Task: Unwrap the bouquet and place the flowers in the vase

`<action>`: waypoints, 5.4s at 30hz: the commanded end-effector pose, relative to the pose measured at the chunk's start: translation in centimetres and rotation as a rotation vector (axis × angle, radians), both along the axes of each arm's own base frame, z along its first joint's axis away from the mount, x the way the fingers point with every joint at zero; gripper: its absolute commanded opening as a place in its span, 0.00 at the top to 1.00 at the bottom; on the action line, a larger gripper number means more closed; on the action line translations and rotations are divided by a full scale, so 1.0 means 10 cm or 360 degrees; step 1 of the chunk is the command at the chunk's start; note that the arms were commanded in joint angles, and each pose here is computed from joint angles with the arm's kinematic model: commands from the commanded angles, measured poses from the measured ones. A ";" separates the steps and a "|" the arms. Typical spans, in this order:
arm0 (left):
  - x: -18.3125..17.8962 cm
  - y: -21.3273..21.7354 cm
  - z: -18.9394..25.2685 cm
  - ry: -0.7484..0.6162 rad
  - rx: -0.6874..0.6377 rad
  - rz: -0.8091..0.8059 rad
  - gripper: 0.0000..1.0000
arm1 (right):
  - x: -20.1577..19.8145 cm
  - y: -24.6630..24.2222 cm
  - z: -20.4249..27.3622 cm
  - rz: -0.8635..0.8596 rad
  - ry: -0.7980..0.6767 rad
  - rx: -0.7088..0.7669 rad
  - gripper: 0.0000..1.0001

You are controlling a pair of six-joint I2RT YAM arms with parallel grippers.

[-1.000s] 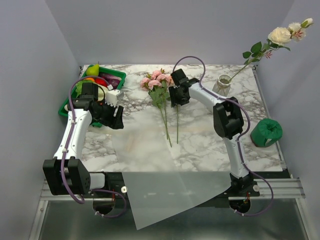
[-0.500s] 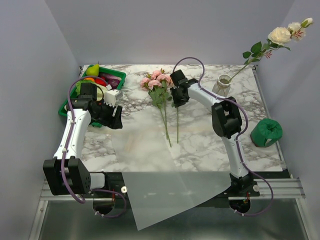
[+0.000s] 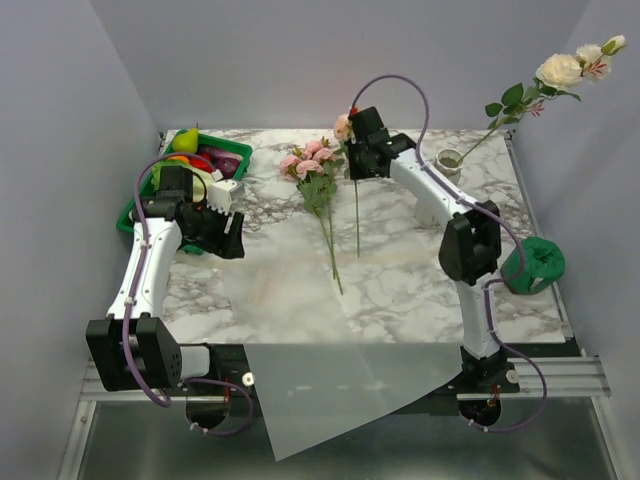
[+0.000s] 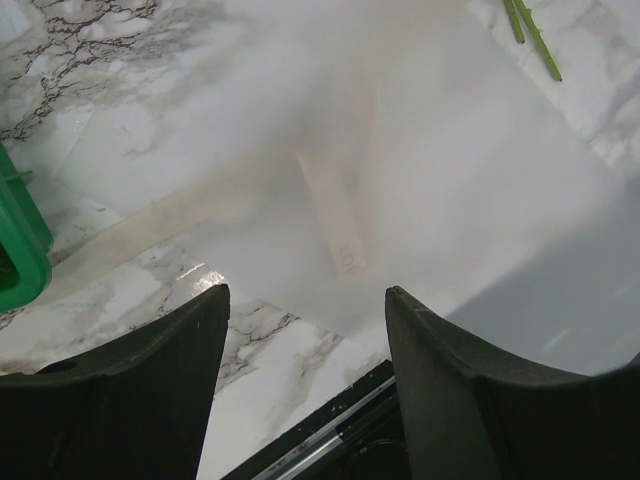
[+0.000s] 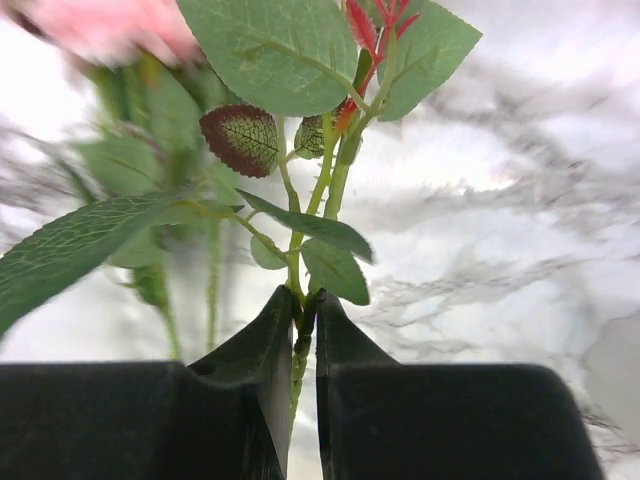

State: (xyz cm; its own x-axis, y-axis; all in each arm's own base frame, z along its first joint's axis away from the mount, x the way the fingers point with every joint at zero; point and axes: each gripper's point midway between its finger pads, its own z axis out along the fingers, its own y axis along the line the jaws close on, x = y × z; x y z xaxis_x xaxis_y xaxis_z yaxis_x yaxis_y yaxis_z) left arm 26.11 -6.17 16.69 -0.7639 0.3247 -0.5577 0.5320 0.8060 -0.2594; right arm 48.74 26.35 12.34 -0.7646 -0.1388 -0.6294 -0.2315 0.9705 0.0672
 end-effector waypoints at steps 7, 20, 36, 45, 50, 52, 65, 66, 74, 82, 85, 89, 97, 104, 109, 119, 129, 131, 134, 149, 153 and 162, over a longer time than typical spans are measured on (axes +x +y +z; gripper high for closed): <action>-0.08 0.00 0.05 -0.0031 -0.0010 -0.0005 0.28 | -0.09 -0.28 2.42 0.0038 -0.0885 0.0176 0.96; -0.07 -0.03 0.05 -0.0033 -0.0037 -0.0019 0.27 | -0.62 -1.19 4.03 -0.0253 -0.2060 -0.0005 0.99; -0.07 0.00 0.03 -0.0032 -0.0025 -0.0037 0.28 | -0.72 -1.90 4.11 -0.0521 -0.2369 -0.0249 0.99; -0.05 -0.01 0.02 -0.0016 -0.0039 -0.0036 0.28 | -0.69 -1.95 4.01 -0.0516 -0.2306 -0.0320 0.99; -0.04 -0.01 0.05 -0.0023 -0.0041 -0.0037 0.28 | -0.65 -1.96 3.78 -0.0504 -0.2233 -0.0338 0.99; -0.05 -0.01 0.05 -0.0021 -0.0041 -0.0037 0.28 | -0.61 -1.98 3.64 -0.0512 -0.2186 -0.0338 0.99; -0.04 -0.01 0.12 -0.0037 -0.0034 -0.0030 0.28 | -0.48 -1.92 2.87 -0.0514 -0.1838 -0.0222 0.81; -0.03 0.00 0.12 -0.0039 -0.0030 -0.0028 0.28 | -0.48 -1.91 2.85 -0.0532 -0.1805 -0.0171 0.71; -0.02 -0.01 0.15 -0.0044 -0.0039 -0.0024 0.28 | -0.76 -1.79 2.21 -0.0519 -0.1426 0.0056 0.32; -0.01 -0.03 0.14 -0.0038 -0.0060 -0.0017 0.28 | -1.16 -1.26 1.99 -0.0275 -0.1334 0.0219 0.35; -0.02 -0.03 0.15 -0.0038 -0.0066 -0.0013 0.28 | -1.25 -0.94 1.83 -0.0128 -0.1275 0.0259 0.36; -0.02 -0.03 0.14 -0.0035 -0.0066 -0.0008 0.28 | -1.24 -0.48 1.53 0.0080 -0.1097 0.0331 0.37; -0.06 -0.01 0.13 -0.0040 -0.0043 -0.0005 0.27 | -0.89 0.11 0.59 0.0232 -0.0447 0.0164 0.44; -0.05 0.00 0.12 -0.0048 -0.0024 -0.0008 0.28 | -0.64 0.40 0.10 0.0275 -0.0226 0.0100 0.45; -0.05 0.01 0.09 -0.0039 -0.0026 -0.0011 0.28 | -0.50 0.51 -0.10 0.0268 -0.0121 0.0044 0.46; -0.03 0.03 0.04 -0.0034 -0.0017 -0.0018 0.28 | -0.42 0.53 -0.60 0.0221 0.0044 -0.0068 0.48; -0.04 0.04 0.02 -0.0028 -0.0028 -0.0016 0.28 | -0.39 0.60 -0.81 0.0219 0.0118 -0.0089 0.50; -0.04 0.04 0.02 -0.0027 -0.0032 -0.0017 0.28 | -0.37 0.62 -0.89 0.0214 0.0146 -0.0087 0.50; -0.04 0.03 0.04 -0.0029 -0.0034 -0.0018 0.28 | -0.32 0.66 -0.89 0.0208 0.0155 -0.0105 0.51; -0.03 0.04 0.16 -0.0041 -0.0039 -0.0016 0.28 | -0.35 0.55 -1.12 0.0154 0.0252 -0.0222 0.72; -0.05 0.04 0.19 -0.0047 -0.0034 -0.0012 0.28 | -0.37 0.57 -1.06 0.0157 0.0231 -0.0185 0.85; -0.11 0.02 0.28 -0.0080 -0.0052 -0.0008 0.28 | -0.12 0.50 0.14 0.0062 -0.0186 -0.0097 0.99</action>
State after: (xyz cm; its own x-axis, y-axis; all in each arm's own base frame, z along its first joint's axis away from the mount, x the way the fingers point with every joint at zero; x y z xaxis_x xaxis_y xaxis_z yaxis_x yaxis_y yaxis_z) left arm 25.40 -5.61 17.80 -0.7602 0.3190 -0.5659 0.5326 0.8048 -0.2619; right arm 45.98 31.67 4.00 -0.7987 -0.2609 -0.5422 -0.3034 0.9528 -0.0116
